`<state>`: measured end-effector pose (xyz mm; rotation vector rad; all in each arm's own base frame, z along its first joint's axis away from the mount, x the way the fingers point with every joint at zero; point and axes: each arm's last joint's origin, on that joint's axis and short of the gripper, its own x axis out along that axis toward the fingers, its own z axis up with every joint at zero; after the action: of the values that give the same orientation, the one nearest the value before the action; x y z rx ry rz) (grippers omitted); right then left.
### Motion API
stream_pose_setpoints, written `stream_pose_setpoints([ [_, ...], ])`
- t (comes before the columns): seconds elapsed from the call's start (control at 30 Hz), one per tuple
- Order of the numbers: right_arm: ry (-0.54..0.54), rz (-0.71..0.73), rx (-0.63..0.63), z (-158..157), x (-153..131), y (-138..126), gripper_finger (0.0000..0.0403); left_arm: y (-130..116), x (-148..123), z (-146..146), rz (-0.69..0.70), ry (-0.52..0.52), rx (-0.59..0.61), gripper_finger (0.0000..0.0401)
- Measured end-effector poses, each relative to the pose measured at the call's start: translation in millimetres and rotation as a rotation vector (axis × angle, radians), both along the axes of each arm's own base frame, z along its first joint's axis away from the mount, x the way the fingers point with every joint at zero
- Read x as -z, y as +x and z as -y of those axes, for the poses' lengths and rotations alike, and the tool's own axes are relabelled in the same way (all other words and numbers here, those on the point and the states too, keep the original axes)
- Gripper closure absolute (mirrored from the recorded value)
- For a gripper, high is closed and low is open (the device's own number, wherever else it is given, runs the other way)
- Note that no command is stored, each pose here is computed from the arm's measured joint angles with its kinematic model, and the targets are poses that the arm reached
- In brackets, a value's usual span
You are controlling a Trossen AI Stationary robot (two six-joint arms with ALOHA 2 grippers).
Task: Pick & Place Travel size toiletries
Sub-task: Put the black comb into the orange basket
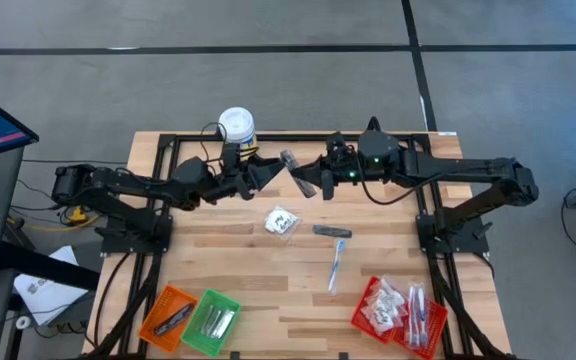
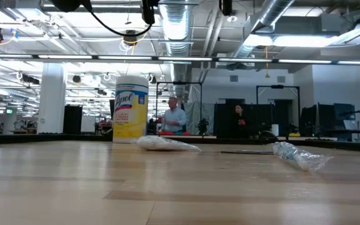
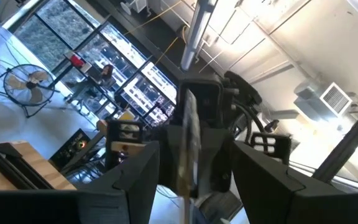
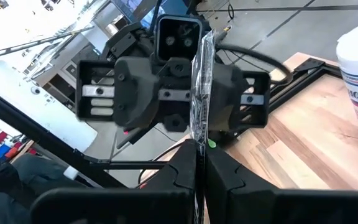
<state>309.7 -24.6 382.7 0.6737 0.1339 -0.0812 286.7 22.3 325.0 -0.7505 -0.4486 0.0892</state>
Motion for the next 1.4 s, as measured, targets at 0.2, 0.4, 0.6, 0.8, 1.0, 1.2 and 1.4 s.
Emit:
stream_pose_setpoints([
  [0.2, 0.001, 0.0, 0.012, 3.7, 0.0, -0.3, 0.0399, -0.2, 0.0, -2.1, 0.0, -0.001, -0.009, 0.021],
  [0.4, -0.002, 0.0, 0.028, 8.6, 0.0, -0.8, 0.0399, -1.0, 0.0, -9.8, 0.001, -0.002, -0.037, 0.021],
  [0.6, -0.002, 0.0, 0.054, 15.9, 0.0, -1.7, 0.0399, 0.4, 1.5, -14.4, 0.001, -0.009, -0.051, 0.021],
  [0.8, -0.002, -0.001, 0.053, 15.6, 0.1, -1.6, 0.0399, 18.2, 11.1, -15.5, -0.033, -0.047, -0.012, 0.021],
  [1.0, 0.001, -0.002, 0.048, 14.3, 0.4, -1.4, 0.0399, 30.1, 10.7, -16.2, -0.032, -0.043, 0.007, 0.021],
  [1.2, 0.005, -0.011, 0.047, 14.3, 1.2, -1.5, 0.0399, 27.6, 6.4, -15.9, -0.012, -0.037, 0.007, 0.021],
  [1.4, 0.012, -0.044, 0.035, 11.0, 4.5, -1.7, 0.0399, 25.9, 3.7, -15.7, 0.003, -0.034, 0.008, 0.0211],
])
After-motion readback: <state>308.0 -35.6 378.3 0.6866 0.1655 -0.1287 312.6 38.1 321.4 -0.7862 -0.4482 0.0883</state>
